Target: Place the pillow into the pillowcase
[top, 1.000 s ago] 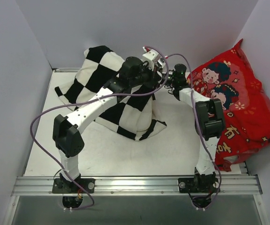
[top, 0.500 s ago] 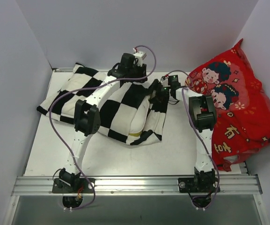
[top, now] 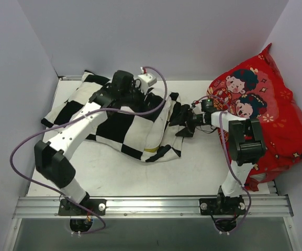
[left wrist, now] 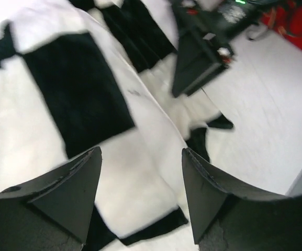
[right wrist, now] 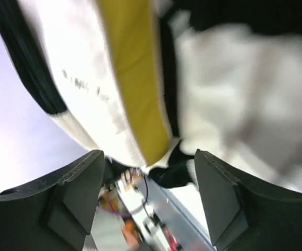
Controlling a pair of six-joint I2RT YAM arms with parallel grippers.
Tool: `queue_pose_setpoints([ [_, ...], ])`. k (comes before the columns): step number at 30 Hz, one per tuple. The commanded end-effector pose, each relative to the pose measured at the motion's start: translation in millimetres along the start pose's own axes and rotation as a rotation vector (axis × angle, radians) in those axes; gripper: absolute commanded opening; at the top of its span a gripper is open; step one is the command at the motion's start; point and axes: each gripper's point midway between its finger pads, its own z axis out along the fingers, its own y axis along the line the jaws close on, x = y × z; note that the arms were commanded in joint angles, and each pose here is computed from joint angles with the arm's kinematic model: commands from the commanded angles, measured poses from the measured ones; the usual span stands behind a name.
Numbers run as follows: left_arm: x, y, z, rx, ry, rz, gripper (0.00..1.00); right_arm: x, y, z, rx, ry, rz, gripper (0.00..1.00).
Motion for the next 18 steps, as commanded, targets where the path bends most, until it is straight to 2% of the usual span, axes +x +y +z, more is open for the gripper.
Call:
queue_pose_setpoints([
  [1, 77, -27, -6, 0.042, 0.220, 0.079, 0.69, 37, 41, 18, -0.109, 0.097, -0.075, 0.69],
  [6, 127, -45, -6, 0.019, 0.387, 0.094, 0.68, 45, 43, 49, -0.143, 0.128, -0.024, 0.64],
  [11, 169, -24, 9, -0.090, 0.545, 0.064, 0.67, 50, 35, 72, -0.137, 0.163, 0.038, 0.57],
  [16, 195, -5, 27, -0.162, 0.641, 0.049, 0.66, 48, 42, 81, -0.175, 0.170, 0.053, 0.36],
  [17, 197, -4, 29, -0.165, 0.647, 0.047, 0.64, 48, 46, 81, -0.183, 0.172, 0.083, 0.32],
  [18, 200, -5, 31, -0.151, 0.655, 0.041, 0.58, 45, 52, 82, -0.212, 0.162, 0.065, 0.24],
])
